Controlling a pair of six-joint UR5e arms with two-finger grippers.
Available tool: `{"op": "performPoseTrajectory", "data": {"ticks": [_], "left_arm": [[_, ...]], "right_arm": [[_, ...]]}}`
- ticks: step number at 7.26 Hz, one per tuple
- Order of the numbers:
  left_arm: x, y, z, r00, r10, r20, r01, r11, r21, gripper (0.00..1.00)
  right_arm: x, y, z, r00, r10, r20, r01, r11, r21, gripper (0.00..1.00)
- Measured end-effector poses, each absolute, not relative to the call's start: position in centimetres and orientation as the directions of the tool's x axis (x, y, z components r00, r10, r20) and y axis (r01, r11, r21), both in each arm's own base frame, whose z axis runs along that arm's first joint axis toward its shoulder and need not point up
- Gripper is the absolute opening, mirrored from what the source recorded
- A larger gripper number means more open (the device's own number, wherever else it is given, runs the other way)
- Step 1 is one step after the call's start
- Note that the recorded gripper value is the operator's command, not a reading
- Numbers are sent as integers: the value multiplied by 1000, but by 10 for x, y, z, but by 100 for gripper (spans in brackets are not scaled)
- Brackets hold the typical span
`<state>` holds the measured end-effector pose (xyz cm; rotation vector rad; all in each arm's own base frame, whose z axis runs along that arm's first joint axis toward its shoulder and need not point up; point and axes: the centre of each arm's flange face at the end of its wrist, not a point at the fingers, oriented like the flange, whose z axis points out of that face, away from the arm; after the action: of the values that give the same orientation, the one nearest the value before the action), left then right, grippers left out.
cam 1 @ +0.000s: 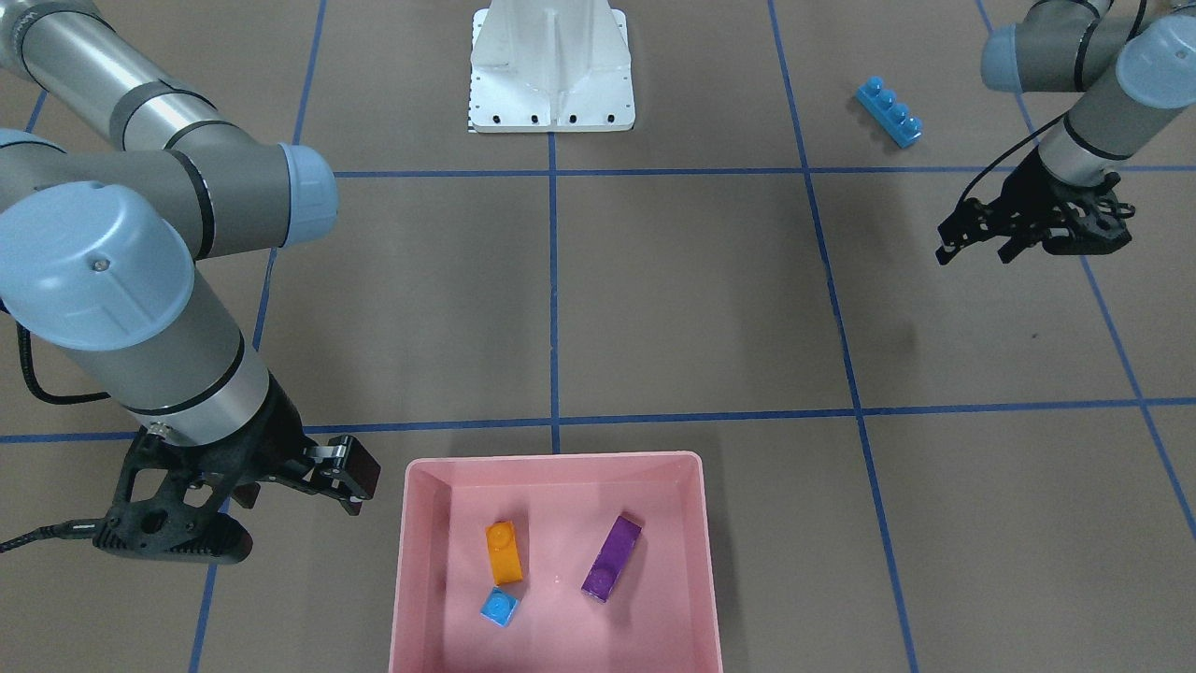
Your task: Put all blocks into box
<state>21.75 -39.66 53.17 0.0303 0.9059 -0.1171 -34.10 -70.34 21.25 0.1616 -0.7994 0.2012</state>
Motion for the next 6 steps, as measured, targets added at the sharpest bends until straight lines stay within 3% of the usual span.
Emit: {"op": "performPoseTrajectory", "data": {"ticks": [3,6], "left_arm": [[236,-281,564,595,-189,-781,50,979,-198,100],[262,-211,561,658,-187,-729,-11,966,-258,100]], "right_arm": [[-337,-698,219,679,114,725,-239,968,71,100],[-337,-695,219,680,112,725,-239,968,75,100]]}}
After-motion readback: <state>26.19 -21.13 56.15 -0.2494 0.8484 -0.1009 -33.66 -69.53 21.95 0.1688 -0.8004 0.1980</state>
